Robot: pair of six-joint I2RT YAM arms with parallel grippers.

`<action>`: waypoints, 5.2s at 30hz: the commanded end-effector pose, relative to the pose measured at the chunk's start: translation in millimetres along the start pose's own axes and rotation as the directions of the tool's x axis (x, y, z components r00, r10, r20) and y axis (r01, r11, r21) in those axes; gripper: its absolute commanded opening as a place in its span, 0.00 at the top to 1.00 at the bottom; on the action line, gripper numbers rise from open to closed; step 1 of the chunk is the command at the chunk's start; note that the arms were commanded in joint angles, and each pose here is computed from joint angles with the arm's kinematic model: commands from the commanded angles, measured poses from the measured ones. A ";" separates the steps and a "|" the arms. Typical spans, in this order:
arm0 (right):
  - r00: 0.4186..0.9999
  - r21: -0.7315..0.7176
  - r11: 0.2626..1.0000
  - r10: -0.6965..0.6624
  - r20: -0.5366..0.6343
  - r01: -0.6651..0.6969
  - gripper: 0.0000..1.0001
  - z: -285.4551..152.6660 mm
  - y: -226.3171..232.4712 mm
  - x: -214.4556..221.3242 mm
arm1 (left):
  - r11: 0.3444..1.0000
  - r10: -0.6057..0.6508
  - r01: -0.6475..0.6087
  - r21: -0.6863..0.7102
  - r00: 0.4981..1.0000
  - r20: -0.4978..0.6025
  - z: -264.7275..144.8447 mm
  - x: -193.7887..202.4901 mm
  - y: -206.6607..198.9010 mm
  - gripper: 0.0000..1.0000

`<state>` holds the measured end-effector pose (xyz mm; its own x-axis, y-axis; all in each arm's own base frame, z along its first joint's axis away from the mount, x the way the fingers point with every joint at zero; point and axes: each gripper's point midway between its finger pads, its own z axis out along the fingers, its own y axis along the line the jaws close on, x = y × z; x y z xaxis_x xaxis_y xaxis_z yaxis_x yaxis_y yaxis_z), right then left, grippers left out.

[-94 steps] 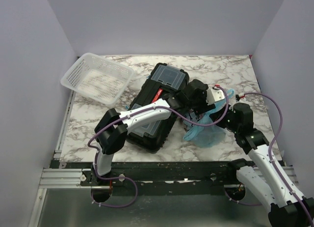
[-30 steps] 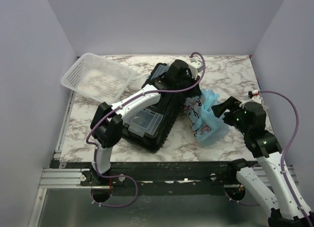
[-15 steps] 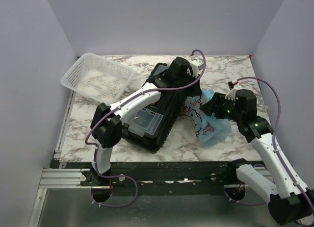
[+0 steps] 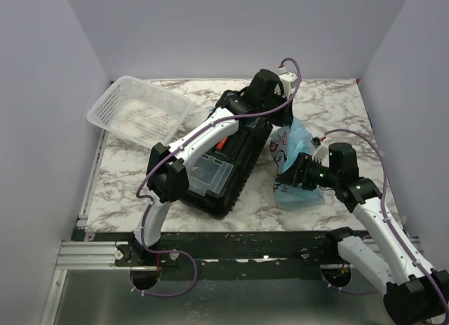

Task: Take the fake fruits out of the plastic bag
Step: Untie the plastic bag at the center of the board, then adjust the plastic bag at the center of the board.

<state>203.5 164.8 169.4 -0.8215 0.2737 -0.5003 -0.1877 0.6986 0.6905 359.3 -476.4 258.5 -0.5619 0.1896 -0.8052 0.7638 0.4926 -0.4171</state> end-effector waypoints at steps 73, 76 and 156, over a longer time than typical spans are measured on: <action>0.992 -0.086 0.989 0.115 -0.046 -0.119 0.76 -0.7 -5.4 44.3 | 0.981 -0.136 0.118 0.153 0.984 0.112 -37.6 -56.2 -56.9 1.00; 0.997 -0.031 0.996 0.079 0.009 -0.078 0.75 -12.5 -1.8 28.3 | 0.980 -0.138 0.123 0.156 0.986 0.090 -42.5 -53.3 -56.0 1.00; 0.726 0.470 0.860 -0.450 0.520 0.197 0.89 -45.3 16.3 -226.4 | 0.978 -0.104 0.083 0.193 0.989 0.103 -105.5 43.1 -118.8 0.49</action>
<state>362.5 95.6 292.5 -0.2950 0.2006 -0.9342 -0.1223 0.9617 0.2451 210.3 -437.1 296.9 -0.6049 -0.0005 -0.7963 0.7097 0.4532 -0.5394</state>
